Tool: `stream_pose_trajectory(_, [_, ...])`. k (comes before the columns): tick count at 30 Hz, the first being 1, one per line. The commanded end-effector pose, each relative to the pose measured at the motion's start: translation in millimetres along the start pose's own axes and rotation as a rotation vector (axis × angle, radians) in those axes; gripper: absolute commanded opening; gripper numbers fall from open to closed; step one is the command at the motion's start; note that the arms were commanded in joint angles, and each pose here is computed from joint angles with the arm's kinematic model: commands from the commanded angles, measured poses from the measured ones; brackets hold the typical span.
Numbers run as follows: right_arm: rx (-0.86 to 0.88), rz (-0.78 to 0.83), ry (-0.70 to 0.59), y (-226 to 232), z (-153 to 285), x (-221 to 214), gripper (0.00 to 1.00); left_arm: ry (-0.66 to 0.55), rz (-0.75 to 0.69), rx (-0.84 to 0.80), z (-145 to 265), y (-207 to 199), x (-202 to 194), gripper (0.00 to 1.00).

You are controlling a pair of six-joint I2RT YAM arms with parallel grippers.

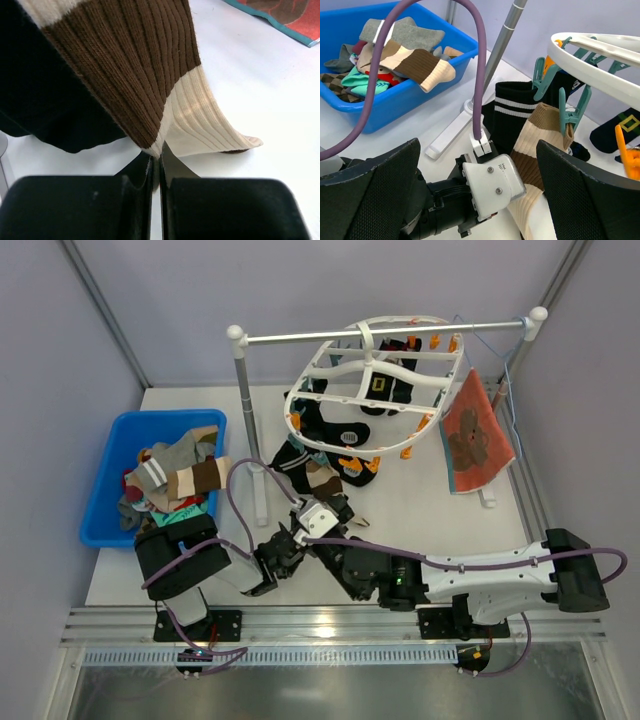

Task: Remove the socks clipped to the hanger
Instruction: Remove the sock from the hanger.

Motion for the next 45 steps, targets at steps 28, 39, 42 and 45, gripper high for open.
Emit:
stream_pose_trajectory(28, [-0.087,-0.087,-0.050,-76.7,-21.1,25.2,0.98,-0.208,0.136,0.028,-0.2,7.7,55.5,0.00])
stream_pose_trajectory(39, [-0.096,-0.105,-0.066,-92.8,-9.0,24.6,0.98,-0.205,0.139,0.021,-2.1,5.0,54.2,0.00])
stream_pose_trajectory(42, [-0.094,-0.106,-0.066,-95.2,-10.2,23.7,0.98,-0.206,0.137,0.018,-2.4,4.3,54.3,0.00])
stream_pose_trajectory(45, [-0.092,-0.104,-0.065,-96.1,-12.3,22.9,0.98,-0.206,0.138,0.015,-2.8,3.5,54.5,0.00])
Point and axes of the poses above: each gripper's point midway between its finger pads, its own z axis back along the fingers, its own y axis along the line the jaws close on, x = y × z, the point moved 1 cm from there along z, back along the fingers, and after that the axes turned 4 degrees about -z, right-handed, at the moved point
